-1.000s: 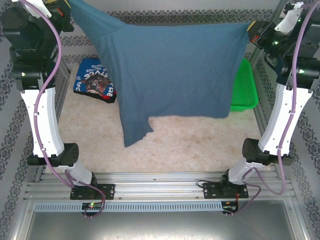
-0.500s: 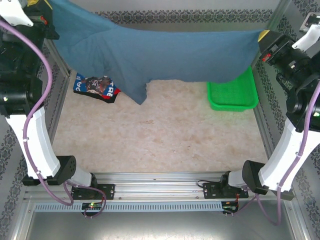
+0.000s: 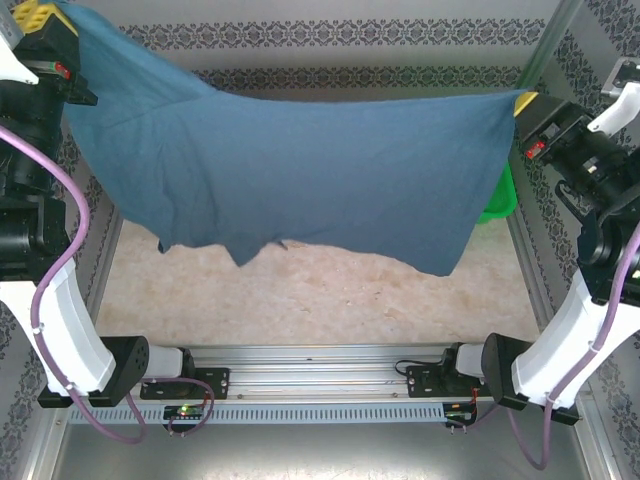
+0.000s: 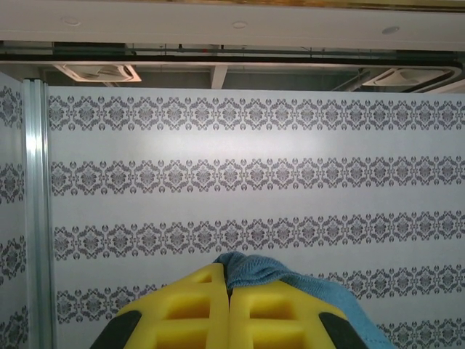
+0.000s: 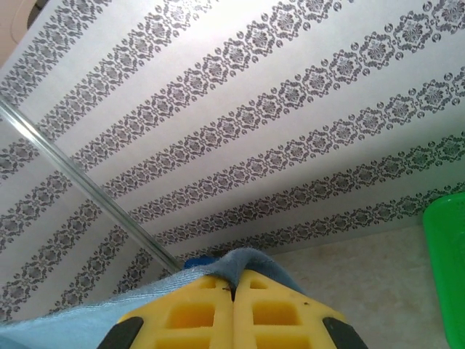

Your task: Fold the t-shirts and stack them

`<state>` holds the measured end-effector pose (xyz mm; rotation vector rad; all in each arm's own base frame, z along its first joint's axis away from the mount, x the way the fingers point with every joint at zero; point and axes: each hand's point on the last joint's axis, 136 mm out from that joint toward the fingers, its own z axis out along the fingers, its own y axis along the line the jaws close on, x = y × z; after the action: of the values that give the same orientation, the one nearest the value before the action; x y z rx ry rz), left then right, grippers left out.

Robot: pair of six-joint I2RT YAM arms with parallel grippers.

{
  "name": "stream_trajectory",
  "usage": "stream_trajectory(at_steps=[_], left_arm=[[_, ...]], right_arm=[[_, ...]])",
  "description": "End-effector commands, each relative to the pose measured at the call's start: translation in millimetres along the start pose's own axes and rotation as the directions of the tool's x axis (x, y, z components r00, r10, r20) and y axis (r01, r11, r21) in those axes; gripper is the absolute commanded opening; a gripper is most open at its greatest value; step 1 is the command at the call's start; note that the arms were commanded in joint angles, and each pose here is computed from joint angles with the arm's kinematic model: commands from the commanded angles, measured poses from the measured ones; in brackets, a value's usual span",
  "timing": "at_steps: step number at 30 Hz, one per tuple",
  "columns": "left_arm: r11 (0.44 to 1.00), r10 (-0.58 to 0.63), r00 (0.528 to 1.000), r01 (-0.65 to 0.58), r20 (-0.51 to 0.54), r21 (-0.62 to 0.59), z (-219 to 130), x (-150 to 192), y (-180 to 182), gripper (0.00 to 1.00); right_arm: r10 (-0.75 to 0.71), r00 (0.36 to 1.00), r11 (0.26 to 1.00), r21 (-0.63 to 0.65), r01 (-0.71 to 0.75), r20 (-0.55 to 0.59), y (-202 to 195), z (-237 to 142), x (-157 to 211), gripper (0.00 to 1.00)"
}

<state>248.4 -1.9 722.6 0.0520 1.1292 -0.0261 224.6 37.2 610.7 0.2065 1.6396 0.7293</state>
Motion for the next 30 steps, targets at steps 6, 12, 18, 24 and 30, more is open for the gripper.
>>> stream_trajectory(at_steps=[6, 12, 18, 24, 30], left_arm=[[0.999, 0.036, 0.998, -0.037, -0.057, -0.023, 24.6, 30.1, 9.7, 0.00], [1.000, 0.011, 0.971, -0.008, -0.238, 0.016, 64.1, 121.0, 11.4, 0.00], [0.997, -0.056, 0.882, 0.074, -0.468, 0.021, 97.7, 265.7, 14.6, 0.00], [0.994, -0.093, 0.788, 0.105, -0.609, -0.016, 123.4, 391.7, 20.0, 0.00], [0.998, -0.058, 0.703, 0.065, -0.709, -0.018, 144.3, 483.8, 20.3, 0.00]], right_arm=[[0.049, 0.998, 0.998, -0.041, -0.051, -0.039, -1.6, 4.2, 1.5, 0.00], [0.157, 0.979, 0.982, 0.124, -0.141, -0.131, -84.9, 36.4, 38.4, 0.00], [0.292, 0.920, 0.932, 0.294, -0.213, -0.261, -193.4, 101.2, 108.1, 0.00], [0.302, 0.866, 0.883, 0.460, -0.096, -0.398, -278.5, 174.6, 166.3, 0.00], [0.315, 0.835, 0.815, 0.580, 0.005, -0.450, -352.2, 232.8, 198.3, 0.00]])
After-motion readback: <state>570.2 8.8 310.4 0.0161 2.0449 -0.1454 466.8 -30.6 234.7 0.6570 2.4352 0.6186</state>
